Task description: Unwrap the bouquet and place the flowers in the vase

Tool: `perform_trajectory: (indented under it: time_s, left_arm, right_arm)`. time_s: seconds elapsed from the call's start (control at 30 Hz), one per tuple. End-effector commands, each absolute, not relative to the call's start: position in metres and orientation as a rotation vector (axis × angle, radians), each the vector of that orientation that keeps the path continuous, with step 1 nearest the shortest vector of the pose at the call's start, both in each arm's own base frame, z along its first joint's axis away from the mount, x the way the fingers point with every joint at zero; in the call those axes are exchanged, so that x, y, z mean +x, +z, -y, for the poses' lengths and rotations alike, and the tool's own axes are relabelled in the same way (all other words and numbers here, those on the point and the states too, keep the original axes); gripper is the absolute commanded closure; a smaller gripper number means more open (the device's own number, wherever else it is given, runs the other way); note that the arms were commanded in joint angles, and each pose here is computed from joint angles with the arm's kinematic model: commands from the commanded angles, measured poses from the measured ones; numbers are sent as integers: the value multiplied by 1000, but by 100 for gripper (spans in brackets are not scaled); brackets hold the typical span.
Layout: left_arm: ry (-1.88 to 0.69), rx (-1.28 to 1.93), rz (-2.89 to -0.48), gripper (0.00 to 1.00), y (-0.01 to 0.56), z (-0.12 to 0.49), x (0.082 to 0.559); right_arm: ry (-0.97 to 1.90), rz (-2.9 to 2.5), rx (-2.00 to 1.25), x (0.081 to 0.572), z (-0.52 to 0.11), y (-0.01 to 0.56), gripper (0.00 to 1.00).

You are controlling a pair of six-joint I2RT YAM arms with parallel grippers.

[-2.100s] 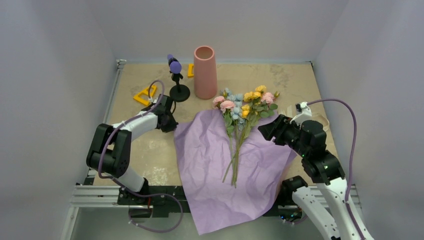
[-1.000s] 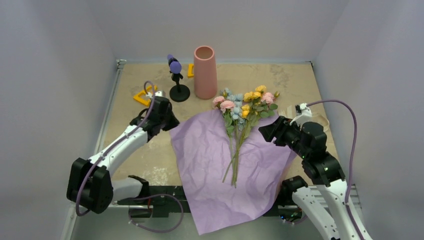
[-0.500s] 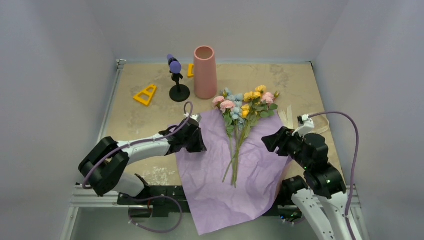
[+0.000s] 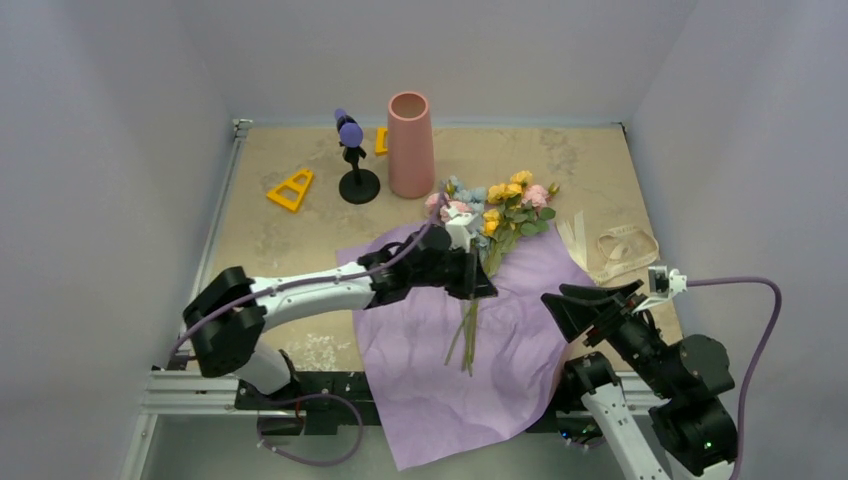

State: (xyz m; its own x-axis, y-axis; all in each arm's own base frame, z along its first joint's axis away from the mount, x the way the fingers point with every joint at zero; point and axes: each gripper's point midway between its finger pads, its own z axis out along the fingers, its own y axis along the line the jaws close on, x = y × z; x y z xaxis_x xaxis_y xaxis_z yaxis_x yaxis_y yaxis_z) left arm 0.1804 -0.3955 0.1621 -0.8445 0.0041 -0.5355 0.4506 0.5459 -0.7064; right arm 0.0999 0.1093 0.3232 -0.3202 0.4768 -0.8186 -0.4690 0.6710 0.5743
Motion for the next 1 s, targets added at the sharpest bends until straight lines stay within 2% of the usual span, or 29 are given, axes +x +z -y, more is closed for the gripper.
perform_trajectory:
  time_s: [0.0, 0.13, 0.37, 0.5, 0.77, 0.97]
  left_arm:
    - [-1467, 496, -2248, 84, 177, 463, 153]
    - [-1594, 555, -2245, 84, 176, 500, 136]
    - [-1605, 717, -2352, 83, 144, 544, 99]
    - [-1689, 725, -2371, 83, 134, 557, 81]
    - [-1777, 851, -2287, 82, 161, 578, 48]
    - [-1711, 794, -2304, 82, 156, 562, 58]
  right_arm:
    - [1012, -1590, -17, 92, -115, 343, 36]
    - [1029, -1589, -20, 92, -117, 344, 36]
    - [1011, -1595, 6, 95, -114, 338, 36]
    - [998, -1585, 20, 96, -111, 339, 36]
    - [994, -1598, 37, 97, -110, 331, 36]
    - [982, -1598, 52, 97, -107, 330, 36]
